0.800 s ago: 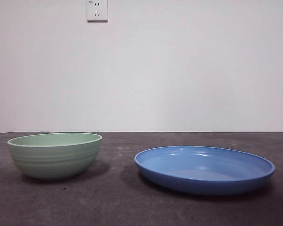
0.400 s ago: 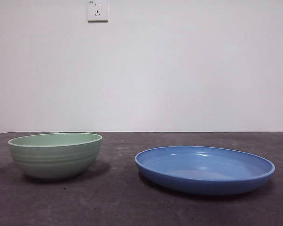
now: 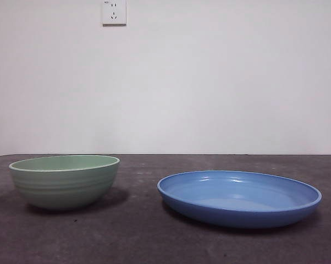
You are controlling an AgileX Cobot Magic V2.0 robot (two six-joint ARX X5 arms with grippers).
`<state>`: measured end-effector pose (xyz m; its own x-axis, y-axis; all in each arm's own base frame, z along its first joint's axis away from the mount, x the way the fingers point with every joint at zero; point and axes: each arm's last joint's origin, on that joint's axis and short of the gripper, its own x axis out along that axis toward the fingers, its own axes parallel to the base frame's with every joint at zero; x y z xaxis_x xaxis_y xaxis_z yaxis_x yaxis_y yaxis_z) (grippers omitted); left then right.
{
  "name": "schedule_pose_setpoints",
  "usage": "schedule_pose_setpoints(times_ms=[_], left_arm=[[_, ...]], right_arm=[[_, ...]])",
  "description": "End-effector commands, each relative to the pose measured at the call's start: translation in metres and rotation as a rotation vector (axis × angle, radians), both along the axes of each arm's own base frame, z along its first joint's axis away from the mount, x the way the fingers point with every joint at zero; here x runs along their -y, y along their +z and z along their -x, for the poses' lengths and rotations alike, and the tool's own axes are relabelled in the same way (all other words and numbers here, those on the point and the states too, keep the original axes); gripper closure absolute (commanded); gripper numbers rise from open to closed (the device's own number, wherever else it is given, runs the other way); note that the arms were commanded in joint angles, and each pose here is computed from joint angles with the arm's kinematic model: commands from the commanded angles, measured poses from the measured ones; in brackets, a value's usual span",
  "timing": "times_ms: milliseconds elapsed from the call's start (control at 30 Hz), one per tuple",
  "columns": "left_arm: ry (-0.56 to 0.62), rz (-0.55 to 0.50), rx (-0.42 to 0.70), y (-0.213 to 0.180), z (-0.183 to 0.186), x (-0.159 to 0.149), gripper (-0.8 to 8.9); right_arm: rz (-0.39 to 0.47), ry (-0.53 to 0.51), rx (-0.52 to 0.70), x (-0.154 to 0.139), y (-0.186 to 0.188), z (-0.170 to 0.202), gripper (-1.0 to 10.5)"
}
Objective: Place the green bowl on the blue plate
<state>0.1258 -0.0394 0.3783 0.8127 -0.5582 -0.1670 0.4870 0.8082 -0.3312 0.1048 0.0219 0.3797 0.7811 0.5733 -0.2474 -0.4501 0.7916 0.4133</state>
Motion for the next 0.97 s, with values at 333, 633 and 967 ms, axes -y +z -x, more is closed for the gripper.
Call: schedule_pose_setpoints(times_ms=[333, 633, 967], left_arm=[[-0.256, -0.083, -0.109, -0.003, -0.006, 0.031, 7.95], [-0.268, -0.113, -0.133, -0.007, -0.009, 0.033, 7.78], [-0.271, -0.125, -0.122, -0.007, -0.009, 0.033, 1.49]], right_arm=[[0.199, 0.235, 0.026, -0.018, 0.000, -0.001, 9.3], [0.205, 0.243, -0.032, -0.017, -0.005, 0.001, 9.2], [0.197, 0.238, -0.039, -0.017, -0.005, 0.001, 3.6]])
